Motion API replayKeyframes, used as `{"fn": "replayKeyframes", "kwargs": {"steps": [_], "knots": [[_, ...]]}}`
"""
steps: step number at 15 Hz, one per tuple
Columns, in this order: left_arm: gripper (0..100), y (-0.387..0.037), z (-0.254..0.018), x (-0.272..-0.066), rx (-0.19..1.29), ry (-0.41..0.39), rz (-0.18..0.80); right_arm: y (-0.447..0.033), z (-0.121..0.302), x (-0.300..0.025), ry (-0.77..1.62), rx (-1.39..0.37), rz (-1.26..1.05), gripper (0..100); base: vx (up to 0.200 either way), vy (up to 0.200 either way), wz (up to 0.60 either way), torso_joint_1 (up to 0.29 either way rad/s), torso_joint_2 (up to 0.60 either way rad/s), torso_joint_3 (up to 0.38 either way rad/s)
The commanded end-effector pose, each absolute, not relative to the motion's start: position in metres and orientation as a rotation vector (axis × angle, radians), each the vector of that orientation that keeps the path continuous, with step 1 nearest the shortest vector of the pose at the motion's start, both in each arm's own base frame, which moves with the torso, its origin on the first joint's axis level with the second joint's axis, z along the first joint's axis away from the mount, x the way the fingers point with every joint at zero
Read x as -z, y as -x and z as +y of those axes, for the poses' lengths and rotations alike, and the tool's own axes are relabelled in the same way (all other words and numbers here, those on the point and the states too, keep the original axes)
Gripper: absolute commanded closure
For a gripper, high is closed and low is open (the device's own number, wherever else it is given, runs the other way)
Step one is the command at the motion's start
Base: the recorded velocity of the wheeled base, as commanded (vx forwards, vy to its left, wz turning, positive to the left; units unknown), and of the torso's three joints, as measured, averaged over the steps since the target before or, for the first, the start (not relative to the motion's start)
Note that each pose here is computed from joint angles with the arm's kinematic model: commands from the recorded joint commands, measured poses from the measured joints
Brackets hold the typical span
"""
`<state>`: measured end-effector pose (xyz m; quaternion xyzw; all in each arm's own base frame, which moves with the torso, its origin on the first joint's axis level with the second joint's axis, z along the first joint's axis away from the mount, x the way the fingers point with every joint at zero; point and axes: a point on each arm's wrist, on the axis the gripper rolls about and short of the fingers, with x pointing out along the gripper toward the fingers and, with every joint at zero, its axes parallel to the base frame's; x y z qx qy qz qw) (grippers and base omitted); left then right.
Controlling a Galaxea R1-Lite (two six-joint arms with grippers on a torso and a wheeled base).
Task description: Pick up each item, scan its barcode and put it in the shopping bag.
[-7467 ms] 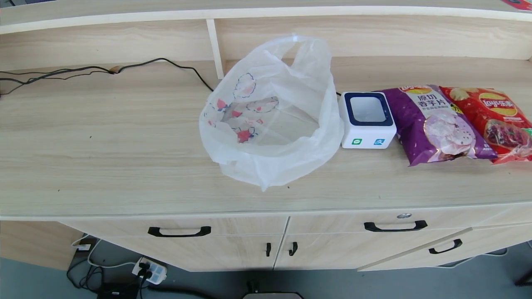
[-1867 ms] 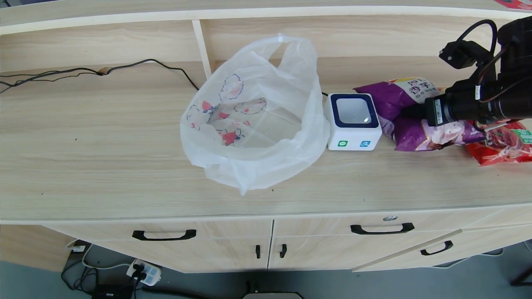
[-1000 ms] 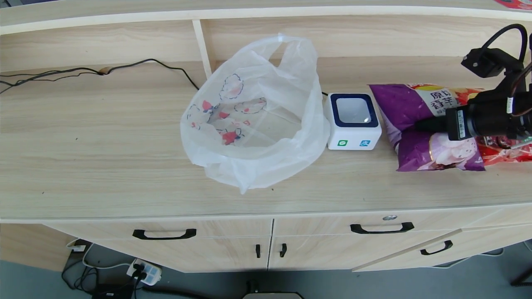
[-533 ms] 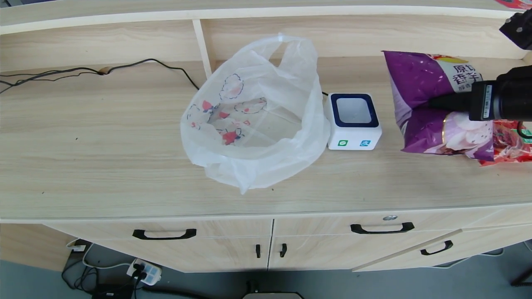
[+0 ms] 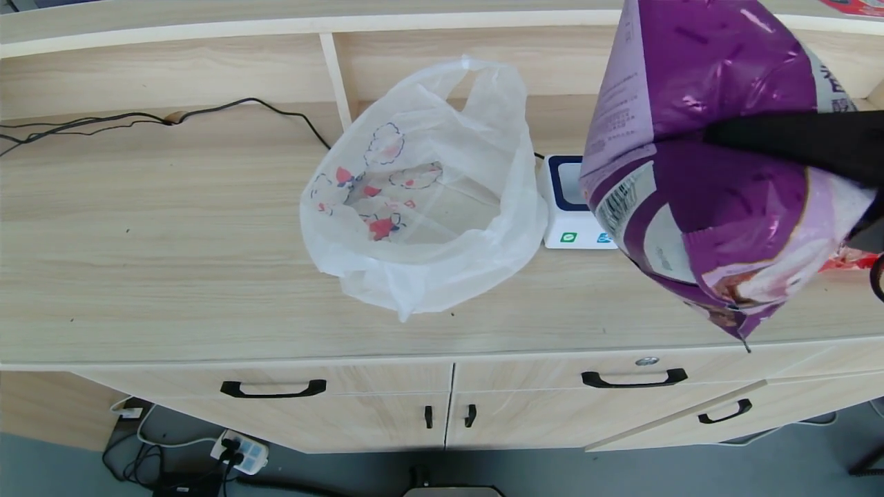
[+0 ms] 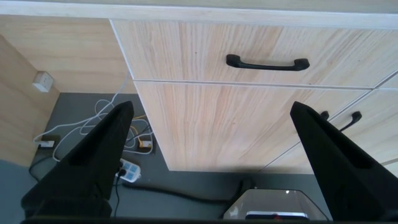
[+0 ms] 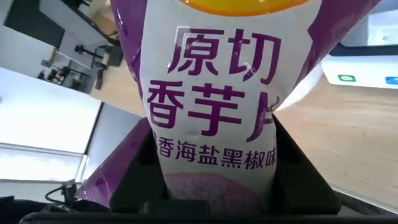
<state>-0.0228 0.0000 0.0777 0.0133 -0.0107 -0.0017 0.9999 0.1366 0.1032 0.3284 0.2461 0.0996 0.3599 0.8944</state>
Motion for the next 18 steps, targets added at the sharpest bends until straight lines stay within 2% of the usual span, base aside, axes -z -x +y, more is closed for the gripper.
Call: {"fn": "replayKeyframes", "kwargs": {"steps": [1, 4, 9, 15, 18], "knots": [[0, 0.023, 0.000, -0.078, 0.003, -0.026, -0.020, -0.132, 0.124, -0.296, -0.554, -0.864, 0.215, 100, 0.000, 0.000, 0.00, 0.000, 0.00, 0.000], [0, 0.023, 0.000, -0.078, 0.003, -0.028, -0.020, -0.143, 0.145, -0.280, -0.665, -0.905, 0.249, 100, 0.000, 0.000, 0.00, 0.000, 0.00, 0.000], [0, 0.023, 0.000, -0.078, 0.003, -0.028, -0.020, -0.111, 0.163, -0.281, -0.921, -1.113, 0.378, 100, 0.000, 0.000, 0.00, 0.000, 0.00, 0.000], [0, 0.023, 0.000, -0.078, 0.003, -0.026, -0.020, -0.102, 0.159, -0.259, -0.962, -1.225, 0.437, 100, 0.000, 0.000, 0.00, 0.000, 0.00, 0.000], [0, 0.023, 0.000, -0.078, 0.003, -0.026, -0.020, -0.101, 0.157, -0.259, -1.085, -1.241, 0.531, 100, 0.000, 0.000, 0.00, 0.000, 0.00, 0.000]]}}
